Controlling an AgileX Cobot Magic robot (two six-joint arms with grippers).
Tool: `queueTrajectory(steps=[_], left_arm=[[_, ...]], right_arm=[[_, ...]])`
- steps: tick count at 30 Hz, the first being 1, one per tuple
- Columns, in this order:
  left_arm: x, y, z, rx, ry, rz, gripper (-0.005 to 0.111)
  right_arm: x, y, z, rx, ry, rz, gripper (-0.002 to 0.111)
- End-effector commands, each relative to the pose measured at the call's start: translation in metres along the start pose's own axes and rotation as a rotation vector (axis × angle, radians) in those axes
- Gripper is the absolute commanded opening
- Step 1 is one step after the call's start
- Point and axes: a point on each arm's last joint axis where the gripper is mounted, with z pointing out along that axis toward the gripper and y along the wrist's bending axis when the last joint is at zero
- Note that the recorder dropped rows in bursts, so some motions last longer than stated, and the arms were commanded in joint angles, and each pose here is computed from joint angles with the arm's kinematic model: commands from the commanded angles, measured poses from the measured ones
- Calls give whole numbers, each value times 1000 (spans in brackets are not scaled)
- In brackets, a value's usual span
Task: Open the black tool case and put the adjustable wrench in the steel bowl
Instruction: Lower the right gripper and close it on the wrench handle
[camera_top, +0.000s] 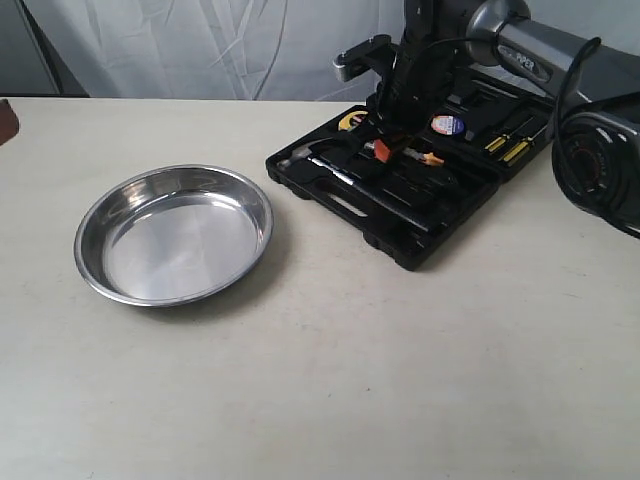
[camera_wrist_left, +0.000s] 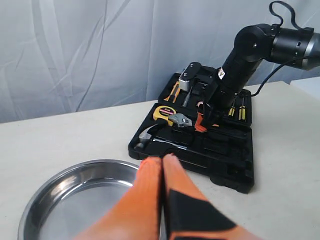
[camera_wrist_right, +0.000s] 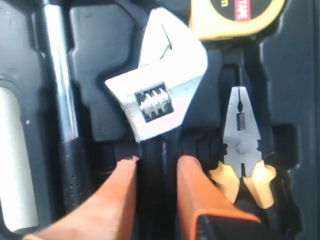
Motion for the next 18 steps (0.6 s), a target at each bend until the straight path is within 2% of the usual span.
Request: queueTrajectory(steps=[1, 18], left_arm=[[-1, 0, -7, -29, -22, 10, 0], [-3, -2, -16, -38, -52, 39, 0]], right_arm=[[-3, -1, -15, 9, -24, 1, -1], [-4, 2, -15, -29, -34, 19, -1]])
